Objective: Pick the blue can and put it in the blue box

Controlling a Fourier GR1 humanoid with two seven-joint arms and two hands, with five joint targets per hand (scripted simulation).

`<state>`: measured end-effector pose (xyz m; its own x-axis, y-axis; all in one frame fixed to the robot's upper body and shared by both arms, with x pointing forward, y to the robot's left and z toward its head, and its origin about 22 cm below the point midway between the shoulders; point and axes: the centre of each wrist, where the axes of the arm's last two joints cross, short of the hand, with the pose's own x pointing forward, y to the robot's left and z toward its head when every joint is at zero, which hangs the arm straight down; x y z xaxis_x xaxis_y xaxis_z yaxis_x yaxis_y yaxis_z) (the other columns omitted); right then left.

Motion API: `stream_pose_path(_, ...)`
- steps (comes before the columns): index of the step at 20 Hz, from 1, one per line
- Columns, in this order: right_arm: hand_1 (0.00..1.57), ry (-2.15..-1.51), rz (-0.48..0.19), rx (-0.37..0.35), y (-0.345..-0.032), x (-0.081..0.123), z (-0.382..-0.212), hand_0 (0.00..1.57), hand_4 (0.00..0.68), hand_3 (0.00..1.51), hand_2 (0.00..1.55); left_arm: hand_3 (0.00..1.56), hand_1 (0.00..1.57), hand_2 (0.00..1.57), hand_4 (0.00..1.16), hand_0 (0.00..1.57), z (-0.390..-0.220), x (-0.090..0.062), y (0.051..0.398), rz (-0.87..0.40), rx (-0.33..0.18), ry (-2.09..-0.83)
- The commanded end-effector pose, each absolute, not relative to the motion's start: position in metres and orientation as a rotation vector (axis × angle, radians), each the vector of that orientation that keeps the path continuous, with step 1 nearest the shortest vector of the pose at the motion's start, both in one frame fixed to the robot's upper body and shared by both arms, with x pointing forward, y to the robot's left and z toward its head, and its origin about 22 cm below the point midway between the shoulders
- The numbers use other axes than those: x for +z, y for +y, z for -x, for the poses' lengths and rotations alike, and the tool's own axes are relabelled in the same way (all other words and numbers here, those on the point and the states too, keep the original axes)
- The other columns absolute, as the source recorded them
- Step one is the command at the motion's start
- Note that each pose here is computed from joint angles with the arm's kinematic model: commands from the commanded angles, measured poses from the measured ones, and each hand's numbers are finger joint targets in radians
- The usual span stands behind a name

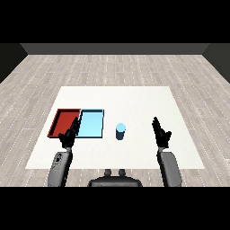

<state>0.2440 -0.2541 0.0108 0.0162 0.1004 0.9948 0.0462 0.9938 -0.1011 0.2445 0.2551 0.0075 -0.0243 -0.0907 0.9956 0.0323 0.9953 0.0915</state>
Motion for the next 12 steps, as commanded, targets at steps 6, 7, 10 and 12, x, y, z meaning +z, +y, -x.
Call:
stream_pose_path(6, 0.00, -1.549, 0.065, 0.131, -0.258, 0.002, -0.180, 0.00, 0.000, 0.00, 0.00, 0.00, 0.00, 0.00, 0.00, 0.00, -0.245, 0.004, 0.253, -0.092, -0.056, -1.576)
stream_pose_path(7, 0.00, -1.789, -0.174, 0.016, -0.239, 0.028, -0.208, 0.00, 0.000, 0.00, 0.00, 0.00, 0.00, 0.00, 0.00, 0.00, -0.246, 0.029, 0.241, 0.012, -0.060, -1.868)
stream_pose_path(10, 0.00, -1.809, -0.228, 0.020, -0.268, 0.020, -0.185, 0.00, 0.000, 0.00, 0.00, 0.00, 0.00, 0.00, 0.00, 0.00, -0.239, 0.013, 0.240, 0.022, -0.047, -1.906)
stream_pose_path(12, 0.00, -1.819, -0.248, -0.001, -0.265, 0.007, -0.167, 0.00, 0.000, 0.00, 0.00, 0.00, 0.00, 0.00, 0.00, 0.00, -0.229, 0.006, 0.261, 0.016, -0.062, -1.908)
